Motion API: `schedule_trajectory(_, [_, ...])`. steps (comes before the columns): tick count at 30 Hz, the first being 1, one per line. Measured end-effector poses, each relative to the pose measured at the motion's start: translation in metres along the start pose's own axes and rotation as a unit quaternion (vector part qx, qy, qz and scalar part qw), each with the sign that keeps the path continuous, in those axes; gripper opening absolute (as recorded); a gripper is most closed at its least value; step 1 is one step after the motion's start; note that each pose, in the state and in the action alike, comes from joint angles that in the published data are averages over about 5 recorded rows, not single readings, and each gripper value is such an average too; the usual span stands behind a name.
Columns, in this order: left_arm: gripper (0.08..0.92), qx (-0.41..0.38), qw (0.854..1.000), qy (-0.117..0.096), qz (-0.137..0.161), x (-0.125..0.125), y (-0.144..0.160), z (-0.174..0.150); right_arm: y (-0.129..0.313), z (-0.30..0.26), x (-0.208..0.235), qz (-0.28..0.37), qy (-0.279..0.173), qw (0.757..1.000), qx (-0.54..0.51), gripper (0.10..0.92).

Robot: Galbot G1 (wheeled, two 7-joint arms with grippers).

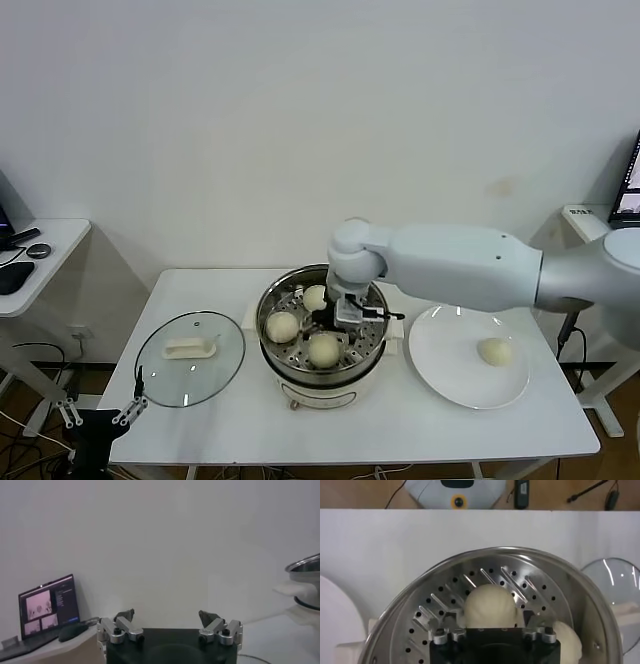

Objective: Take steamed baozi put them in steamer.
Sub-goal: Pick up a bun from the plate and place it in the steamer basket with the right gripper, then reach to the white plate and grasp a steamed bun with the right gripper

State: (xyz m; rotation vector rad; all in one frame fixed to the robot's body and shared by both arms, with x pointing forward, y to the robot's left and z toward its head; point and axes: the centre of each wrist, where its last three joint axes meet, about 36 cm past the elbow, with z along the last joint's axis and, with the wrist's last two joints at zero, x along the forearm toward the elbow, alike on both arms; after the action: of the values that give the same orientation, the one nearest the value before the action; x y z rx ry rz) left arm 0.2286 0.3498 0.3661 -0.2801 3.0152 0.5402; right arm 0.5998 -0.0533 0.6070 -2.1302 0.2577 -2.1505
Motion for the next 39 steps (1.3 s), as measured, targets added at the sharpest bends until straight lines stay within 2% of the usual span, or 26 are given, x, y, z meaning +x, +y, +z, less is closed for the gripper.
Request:
schedule_trajectory(5, [0.823,0.0,1.0,-0.004,0.001,-0.003,0.0,-0.001,0.017,0.009,0.036,0.016,0.023,0.998,-0.049,0.822])
schedule_trajectory(10, [0.823,0.001,1.0,-0.007,0.006,-0.007,-0.002,0.0,0.055,0.015,0.071,0.04,0.05,0.986,-0.156,0.823])
schedule_trajectory(14, [0.823,0.002,1.0,-0.008,0.012,-0.01,-0.005,0.001,0.101,0.017,0.092,0.054,0.079,0.961,-0.261,0.823])
schedule_trajectory(19, [0.823,0.005,1.0,-0.009,0.02,-0.014,-0.011,0.002,0.172,0.016,0.105,0.061,0.117,0.914,-0.383,0.823])
schedule_trajectory(29, [0.823,0.008,0.999,-0.007,0.032,-0.017,-0.02,0.003,0.307,0.005,0.076,0.05,0.137,0.827,-0.542,0.823])
schedule_trajectory(39, [0.823,0.007,0.999,-0.001,0.031,-0.012,-0.019,0.002,0.391,0.006,0.025,0.02,0.146,0.774,-0.616,0.823])
